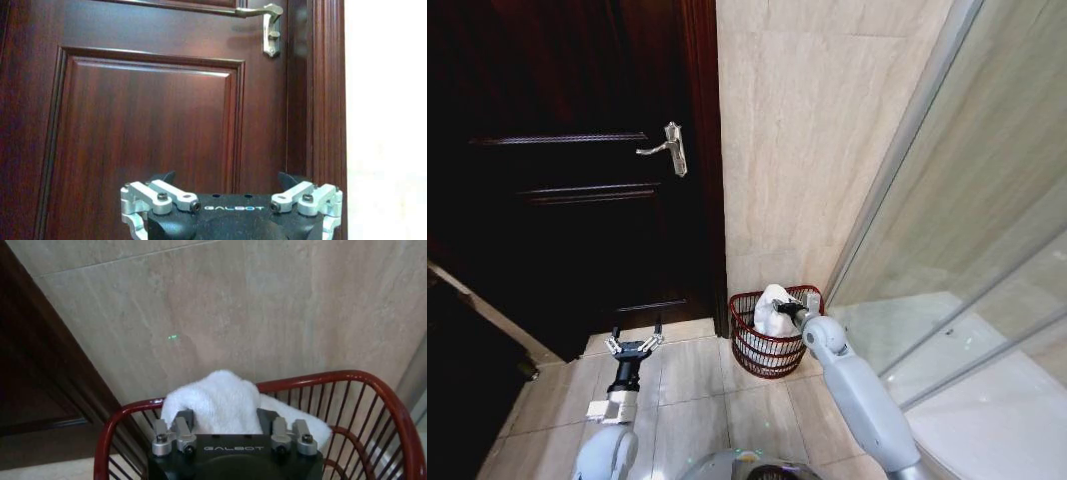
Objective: Discard the used towel into the hamper.
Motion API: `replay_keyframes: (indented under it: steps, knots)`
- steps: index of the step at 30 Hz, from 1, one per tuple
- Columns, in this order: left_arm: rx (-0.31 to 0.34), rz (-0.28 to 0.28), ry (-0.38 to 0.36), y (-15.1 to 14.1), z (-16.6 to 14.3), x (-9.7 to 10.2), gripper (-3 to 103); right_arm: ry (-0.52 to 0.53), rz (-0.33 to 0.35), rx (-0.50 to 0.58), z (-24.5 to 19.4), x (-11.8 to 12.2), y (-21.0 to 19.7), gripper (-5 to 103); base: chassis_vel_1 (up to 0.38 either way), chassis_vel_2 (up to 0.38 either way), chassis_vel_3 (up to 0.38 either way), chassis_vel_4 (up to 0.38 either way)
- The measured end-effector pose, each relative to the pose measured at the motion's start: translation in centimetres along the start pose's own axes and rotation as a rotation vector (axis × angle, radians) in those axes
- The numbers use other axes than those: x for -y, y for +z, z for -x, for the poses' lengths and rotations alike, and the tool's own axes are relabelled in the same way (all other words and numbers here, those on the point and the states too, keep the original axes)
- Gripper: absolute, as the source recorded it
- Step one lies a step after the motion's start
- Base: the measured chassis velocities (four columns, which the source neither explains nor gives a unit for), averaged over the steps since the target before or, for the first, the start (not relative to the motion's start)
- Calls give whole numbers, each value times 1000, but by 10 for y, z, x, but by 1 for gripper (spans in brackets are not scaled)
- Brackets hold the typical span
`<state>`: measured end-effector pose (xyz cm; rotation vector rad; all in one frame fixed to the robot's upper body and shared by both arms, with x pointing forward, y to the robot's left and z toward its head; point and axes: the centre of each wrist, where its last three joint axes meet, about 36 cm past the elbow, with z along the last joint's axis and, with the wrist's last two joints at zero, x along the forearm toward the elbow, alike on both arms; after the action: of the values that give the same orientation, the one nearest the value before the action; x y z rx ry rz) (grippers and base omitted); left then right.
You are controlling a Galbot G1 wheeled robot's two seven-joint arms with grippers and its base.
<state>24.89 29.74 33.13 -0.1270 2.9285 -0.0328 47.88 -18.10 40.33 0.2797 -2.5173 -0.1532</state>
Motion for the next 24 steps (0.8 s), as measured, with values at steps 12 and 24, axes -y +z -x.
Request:
replay_keyframes:
  steps: [12,24]
  knots:
    - [6,-12,12,-3,4,5,100,14,4,16,-10,5,4,100,0,0,0,0]
    - [-3,-20,-13,-4,2,8,100,-4,42,301,-51,-2,12,100,0,0,0,0]
